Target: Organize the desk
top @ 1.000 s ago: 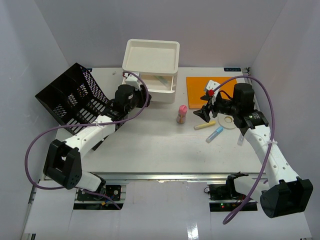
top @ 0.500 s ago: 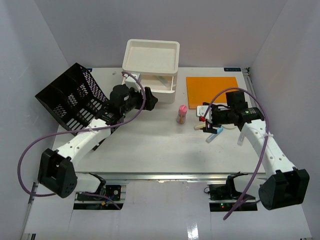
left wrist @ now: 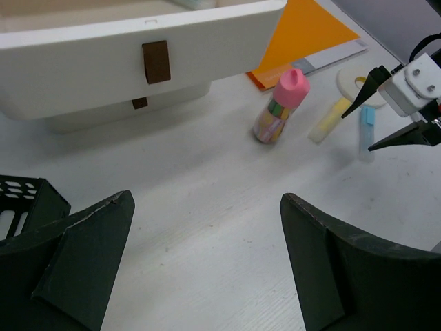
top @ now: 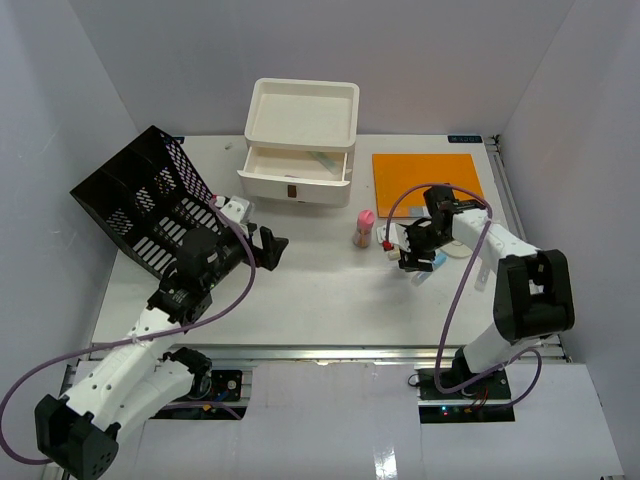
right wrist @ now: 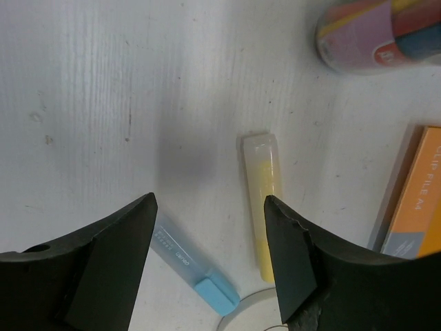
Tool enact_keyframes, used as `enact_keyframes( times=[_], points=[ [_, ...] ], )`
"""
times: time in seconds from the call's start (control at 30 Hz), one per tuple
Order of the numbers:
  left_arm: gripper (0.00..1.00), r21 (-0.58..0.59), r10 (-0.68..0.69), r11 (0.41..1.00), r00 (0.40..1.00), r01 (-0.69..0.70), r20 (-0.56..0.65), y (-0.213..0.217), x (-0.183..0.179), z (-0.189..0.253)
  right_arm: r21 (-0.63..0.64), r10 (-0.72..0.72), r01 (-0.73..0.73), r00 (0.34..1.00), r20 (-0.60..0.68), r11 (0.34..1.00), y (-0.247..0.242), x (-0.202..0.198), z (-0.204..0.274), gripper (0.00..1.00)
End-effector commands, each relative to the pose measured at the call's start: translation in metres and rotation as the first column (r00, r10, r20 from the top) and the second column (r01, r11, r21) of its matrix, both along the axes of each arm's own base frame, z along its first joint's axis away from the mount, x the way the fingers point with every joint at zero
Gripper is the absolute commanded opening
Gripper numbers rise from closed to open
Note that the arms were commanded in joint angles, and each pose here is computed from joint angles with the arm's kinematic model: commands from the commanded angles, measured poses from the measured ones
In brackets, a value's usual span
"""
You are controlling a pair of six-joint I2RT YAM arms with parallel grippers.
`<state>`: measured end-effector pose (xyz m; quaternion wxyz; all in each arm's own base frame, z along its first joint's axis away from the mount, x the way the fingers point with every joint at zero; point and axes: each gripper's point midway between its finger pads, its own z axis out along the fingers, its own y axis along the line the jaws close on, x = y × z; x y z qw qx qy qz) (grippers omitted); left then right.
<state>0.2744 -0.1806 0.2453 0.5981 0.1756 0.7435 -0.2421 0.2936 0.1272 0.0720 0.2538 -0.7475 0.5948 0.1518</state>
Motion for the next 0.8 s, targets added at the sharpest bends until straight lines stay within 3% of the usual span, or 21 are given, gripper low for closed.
enact_keyframes(
  times=[0.0,0.2,0.77],
  points=[
    [0.98,0.031,0.054,0.998,0.998,-0.055,0.031,0.018,-0.008,-0.004,-0.083,-0.026,0.031,0.997,0.068,0.996,-0.011,0.036,-0.011,0.69],
    [0.98,0.04,0.142,0.989,0.987,-0.146,0.073,0.038,-0.007,0.003,-0.114,-0.084,0.093,0.993,0.083,0.989,-0.023,0.06,-0.032,0.65],
    [0.98,0.05,0.144,0.988,0.987,-0.148,0.071,0.038,-0.006,0.0,-0.1,-0.099,0.108,0.991,0.093,0.989,-0.029,0.082,-0.034,0.66]
  ],
)
